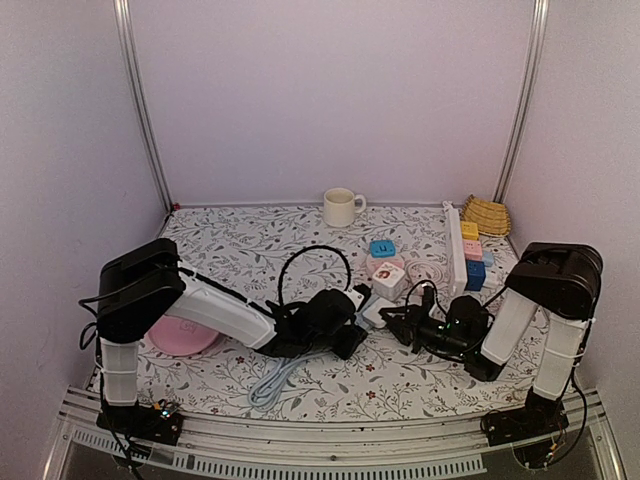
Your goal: Pull the plug off the socket
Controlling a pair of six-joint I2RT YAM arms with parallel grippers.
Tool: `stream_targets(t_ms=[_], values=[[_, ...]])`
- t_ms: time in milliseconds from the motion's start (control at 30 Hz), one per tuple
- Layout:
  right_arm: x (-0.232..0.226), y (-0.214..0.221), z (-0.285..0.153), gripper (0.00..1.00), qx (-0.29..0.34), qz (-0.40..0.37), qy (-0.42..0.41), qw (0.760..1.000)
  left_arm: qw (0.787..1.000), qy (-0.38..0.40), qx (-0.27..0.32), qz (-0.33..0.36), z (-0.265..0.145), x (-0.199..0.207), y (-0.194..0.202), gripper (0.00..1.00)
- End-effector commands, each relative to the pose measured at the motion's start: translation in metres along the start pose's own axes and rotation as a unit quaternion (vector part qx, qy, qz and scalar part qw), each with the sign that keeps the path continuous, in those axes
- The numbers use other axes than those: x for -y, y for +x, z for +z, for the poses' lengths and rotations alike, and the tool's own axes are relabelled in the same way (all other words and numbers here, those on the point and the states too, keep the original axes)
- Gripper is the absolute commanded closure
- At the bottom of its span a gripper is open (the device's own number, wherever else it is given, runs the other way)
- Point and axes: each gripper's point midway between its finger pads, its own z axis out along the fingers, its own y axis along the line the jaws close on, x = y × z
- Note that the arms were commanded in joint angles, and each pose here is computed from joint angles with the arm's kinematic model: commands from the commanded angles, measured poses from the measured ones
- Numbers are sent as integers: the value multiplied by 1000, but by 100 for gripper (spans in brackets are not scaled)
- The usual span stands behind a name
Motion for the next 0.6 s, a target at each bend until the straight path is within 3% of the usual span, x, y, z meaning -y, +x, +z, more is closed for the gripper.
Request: stream_targets(t_ms=[0,400,567], values=[[-114,20,-7,97,-47,-64,-202,976,999,15,-32,10,4,10,25,100],[-93,27,10,97,-55,-150,-95,983,998,55,-41,-2,3,18,17,100],[-88,27,9,97,-52,-157,-87,982,997,61,-43,-4,4,19,18,100]])
